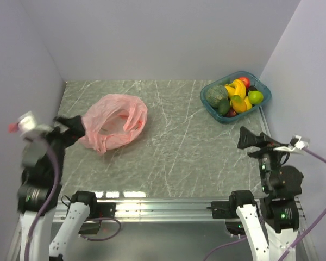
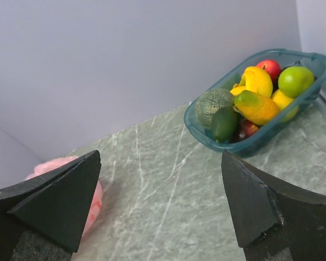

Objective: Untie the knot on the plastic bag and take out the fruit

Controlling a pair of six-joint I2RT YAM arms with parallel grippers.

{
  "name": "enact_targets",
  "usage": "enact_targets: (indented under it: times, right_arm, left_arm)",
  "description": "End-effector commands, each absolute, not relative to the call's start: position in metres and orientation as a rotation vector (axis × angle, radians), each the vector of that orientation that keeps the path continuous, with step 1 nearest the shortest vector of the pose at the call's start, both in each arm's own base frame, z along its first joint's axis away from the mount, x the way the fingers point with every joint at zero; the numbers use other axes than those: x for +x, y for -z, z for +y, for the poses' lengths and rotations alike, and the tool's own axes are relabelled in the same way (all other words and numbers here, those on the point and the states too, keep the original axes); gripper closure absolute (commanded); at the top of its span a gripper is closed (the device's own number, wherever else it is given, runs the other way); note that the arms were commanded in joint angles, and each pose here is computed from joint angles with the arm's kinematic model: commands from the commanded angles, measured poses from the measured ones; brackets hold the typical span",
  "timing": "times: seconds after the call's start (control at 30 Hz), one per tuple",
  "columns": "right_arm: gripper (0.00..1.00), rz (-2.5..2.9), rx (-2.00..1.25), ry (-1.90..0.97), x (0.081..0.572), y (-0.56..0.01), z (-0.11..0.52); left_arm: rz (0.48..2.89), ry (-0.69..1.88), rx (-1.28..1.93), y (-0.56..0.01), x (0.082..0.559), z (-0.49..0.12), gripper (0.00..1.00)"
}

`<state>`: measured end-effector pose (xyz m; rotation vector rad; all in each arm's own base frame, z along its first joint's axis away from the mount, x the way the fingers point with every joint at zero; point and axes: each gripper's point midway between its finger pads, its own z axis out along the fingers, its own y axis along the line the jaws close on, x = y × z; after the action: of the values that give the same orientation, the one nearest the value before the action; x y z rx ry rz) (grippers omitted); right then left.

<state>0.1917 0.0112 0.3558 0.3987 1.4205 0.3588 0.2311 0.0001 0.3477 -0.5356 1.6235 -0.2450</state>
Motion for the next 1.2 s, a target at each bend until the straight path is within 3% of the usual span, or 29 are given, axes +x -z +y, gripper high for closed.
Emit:
enact_targets:
  times: [0.0, 0.2, 0.43, 1.17]
  right_arm:
    - [0.02, 1.466, 0.340, -0.319, 0.175, -0.327, 0.012]
    - [0.02, 1.420, 0.361, -0.269, 0.160, -0.314, 0.000]
    - [0.01, 1.332, 0.390, -0.236, 0.148, -0.313, -0.012]
    - [0.00, 1.349, 0.411, -0.235, 0.152, -0.305, -0.013]
  left_arm:
    - [1.496, 0.108, -0.594, -0.374, 0.171, 0.036, 0.01]
    - [1.418, 0.024, -0.658, -0.355, 0.127, 0.064, 0.01]
    - [1.140, 0.225, -0.548, -0.364, 0.095, 0.053, 0.01]
    - [1.123, 0.229, -0.548, -0.351, 0.126, 0.046, 0.01]
